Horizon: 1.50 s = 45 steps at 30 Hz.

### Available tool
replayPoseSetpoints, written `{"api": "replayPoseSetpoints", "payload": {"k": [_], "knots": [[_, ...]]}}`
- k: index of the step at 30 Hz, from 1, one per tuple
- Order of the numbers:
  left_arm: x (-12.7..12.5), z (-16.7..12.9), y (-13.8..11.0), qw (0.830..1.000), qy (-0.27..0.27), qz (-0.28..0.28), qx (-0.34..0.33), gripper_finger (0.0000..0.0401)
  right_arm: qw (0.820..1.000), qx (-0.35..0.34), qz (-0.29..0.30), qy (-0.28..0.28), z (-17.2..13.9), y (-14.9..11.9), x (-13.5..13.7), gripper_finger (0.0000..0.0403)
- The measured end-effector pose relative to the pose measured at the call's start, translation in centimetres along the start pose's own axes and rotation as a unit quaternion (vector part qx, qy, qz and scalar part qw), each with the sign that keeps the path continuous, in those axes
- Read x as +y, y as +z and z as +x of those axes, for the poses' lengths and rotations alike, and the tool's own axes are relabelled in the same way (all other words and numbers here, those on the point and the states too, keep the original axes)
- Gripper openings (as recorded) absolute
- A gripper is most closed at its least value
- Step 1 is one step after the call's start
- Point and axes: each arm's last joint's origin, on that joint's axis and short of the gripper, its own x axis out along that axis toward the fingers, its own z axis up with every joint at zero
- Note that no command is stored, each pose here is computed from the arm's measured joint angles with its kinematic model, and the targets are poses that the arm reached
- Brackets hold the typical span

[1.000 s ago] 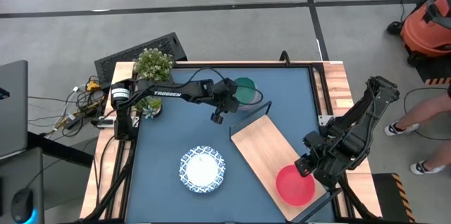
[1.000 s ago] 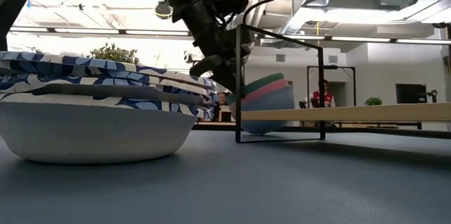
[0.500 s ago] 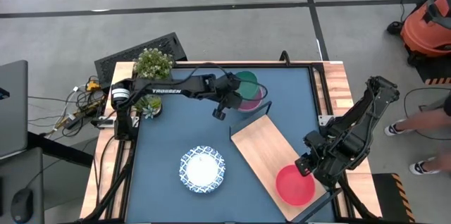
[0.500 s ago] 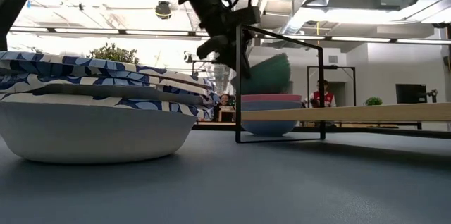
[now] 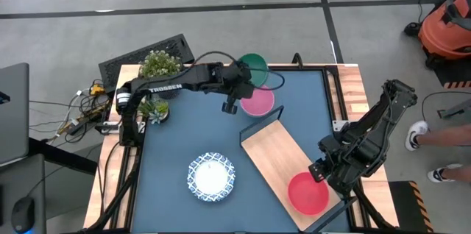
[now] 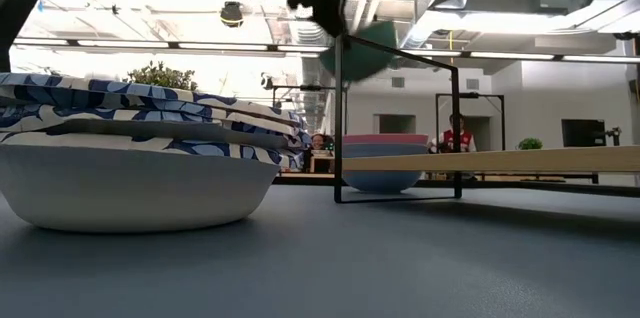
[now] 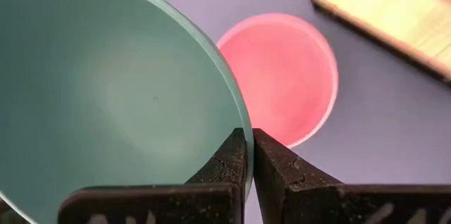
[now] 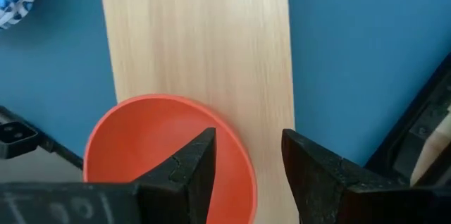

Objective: Place and stack bowls onto a shelf
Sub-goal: Put the green bowl on the shelf

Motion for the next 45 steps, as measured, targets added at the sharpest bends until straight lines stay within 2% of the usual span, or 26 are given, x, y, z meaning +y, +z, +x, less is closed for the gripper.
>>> {"api": "replayPoseSetpoints", "payload": {"k": [6,12,18,22,29,35,41,45], "knots": [[-0.8,-6.0,3.4,0.997,-0.02,-0.019,-0.067,0.0,1.0,-0.004,0.002,-0.011,0.0,0.1,-0.2,0.0186],[-4.5,-10.9,6.3,0.989,-0.074,0.001,-0.13,0.0,1.0,-0.012,0.004,-0.028,0.0,0.2,-0.5,0.0186],[-9.5,-13.5,8.4,0.978,-0.117,0.047,-0.166,0.0,0.998,-0.024,-0.004,-0.057,-0.2,0.6,-1.3,0.0186],[-11.8,-13.8,9.1,0.974,-0.138,0.058,-0.169,0.0,0.997,-0.028,0.001,-0.067,-0.7,1.1,-2.0,0.0186],[-15.6,-11.3,11.1,0.971,-0.158,0.073,-0.165,0.0,0.998,-0.017,0.021,-0.051,-1.6,1.7,-3.0,0.0186],[-19.6,-6.8,12.4,0.976,-0.146,0.108,-0.12,0.0,1.0,-0.011,0.002,-0.011,-3.0,2.7,-4.4,0.0186],[-21.5,-1.8,12.8,0.983,-0.138,0.091,-0.081,0.0,0.999,-0.013,-0.02,0.025,-3.9,3.6,-5.5,0.0186],[-21.7,0.7,13.0,0.985,-0.131,0.082,-0.076,0.0,0.998,-0.028,-0.04,0.041,-4.3,4.0,-5.9,0.0186]]}}
